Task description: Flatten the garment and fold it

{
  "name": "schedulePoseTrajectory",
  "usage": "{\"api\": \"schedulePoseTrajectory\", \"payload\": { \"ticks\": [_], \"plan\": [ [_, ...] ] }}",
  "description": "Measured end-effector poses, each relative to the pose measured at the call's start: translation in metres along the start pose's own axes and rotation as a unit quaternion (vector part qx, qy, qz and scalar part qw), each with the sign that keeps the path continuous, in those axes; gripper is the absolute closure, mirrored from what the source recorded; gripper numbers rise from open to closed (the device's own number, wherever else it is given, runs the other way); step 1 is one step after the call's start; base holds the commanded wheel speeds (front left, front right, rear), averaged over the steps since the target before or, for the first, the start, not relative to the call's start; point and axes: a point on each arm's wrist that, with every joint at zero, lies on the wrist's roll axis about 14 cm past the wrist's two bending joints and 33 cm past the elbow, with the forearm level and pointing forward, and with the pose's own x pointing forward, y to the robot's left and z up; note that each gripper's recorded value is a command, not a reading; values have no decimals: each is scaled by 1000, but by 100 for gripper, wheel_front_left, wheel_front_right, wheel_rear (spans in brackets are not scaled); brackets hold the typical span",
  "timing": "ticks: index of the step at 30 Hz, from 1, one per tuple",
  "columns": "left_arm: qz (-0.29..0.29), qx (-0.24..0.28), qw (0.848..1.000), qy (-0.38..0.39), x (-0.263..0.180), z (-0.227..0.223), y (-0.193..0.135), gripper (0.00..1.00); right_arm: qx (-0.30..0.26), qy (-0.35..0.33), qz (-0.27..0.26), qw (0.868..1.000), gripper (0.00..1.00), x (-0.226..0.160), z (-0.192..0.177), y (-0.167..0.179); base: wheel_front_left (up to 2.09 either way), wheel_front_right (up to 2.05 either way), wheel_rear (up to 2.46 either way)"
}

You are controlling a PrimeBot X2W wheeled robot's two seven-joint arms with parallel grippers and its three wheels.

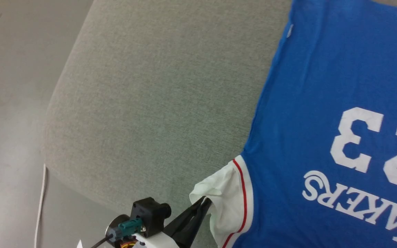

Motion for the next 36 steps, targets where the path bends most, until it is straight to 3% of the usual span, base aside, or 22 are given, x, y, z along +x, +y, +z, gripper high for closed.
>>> {"api": "schedulePoseTrajectory", "payload": {
  "ticks": [8,9,10,11,24,29,36],
  "plan": [
    [29,-22,999,15,1,-11,11,100,-5,28,3,1000,0,32,-10,7,0,0,0],
    [30,-22,999,17,1,-13,12,100,-7,31,4,999,31,34,-12,8,0,0,0],
    [31,-22,999,18,2,-14,12,100,-7,33,6,999,94,34,-13,9,0,0,0],
    [31,-23,999,19,2,-15,13,100,-8,34,6,999,100,34,-14,8,0,0,0],
    [37,-31,999,-21,-5,-4,29,100,-27,36,4,999,100,-10,-51,4,0,0,0],
    [27,-44,997,-49,-12,2,28,100,-62,45,-6,997,100,-50,-86,-8,0,0,0],
    [8,-39,997,-63,-15,-1,24,100,-43,59,-13,997,100,-122,-149,-32,0,0,0]
  ]
}}
